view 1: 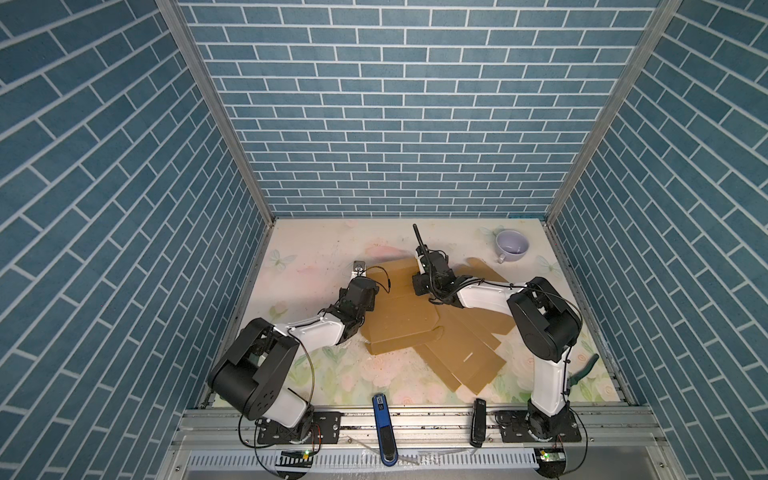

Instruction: Fold the paper box

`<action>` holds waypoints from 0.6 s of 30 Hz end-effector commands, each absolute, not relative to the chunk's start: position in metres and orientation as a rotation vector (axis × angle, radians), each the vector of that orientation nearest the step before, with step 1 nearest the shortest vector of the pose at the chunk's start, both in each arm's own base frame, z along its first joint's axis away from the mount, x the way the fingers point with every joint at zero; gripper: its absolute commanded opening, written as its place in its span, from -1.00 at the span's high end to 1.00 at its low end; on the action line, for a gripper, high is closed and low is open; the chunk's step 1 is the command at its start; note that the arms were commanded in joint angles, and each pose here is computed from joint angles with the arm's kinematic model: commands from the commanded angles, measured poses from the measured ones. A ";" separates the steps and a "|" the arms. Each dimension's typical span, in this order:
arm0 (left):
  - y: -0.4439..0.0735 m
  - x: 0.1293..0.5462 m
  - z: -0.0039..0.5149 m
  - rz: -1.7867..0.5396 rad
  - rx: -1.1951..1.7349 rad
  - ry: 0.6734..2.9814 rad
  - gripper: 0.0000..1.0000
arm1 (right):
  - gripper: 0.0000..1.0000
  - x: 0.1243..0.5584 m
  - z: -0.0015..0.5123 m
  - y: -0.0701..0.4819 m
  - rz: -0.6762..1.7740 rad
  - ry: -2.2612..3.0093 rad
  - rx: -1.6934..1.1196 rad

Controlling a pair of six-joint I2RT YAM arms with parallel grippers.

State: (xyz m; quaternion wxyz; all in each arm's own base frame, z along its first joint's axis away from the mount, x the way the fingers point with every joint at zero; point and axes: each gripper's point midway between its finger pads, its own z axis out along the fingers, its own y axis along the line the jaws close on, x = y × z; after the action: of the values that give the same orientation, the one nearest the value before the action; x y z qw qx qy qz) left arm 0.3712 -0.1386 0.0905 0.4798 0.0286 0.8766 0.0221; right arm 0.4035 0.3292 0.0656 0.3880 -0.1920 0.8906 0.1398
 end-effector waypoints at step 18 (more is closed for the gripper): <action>-0.141 0.373 0.092 0.087 0.085 2.139 0.98 | 0.37 0.385 0.052 0.314 0.328 2.350 -0.464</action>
State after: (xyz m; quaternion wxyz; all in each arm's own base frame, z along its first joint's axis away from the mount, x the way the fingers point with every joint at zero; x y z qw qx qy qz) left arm 0.3723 -0.1384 0.0914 0.4808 0.0273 0.8759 0.0299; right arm 0.4000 0.3263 0.0668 0.3827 -0.1855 0.8942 0.1400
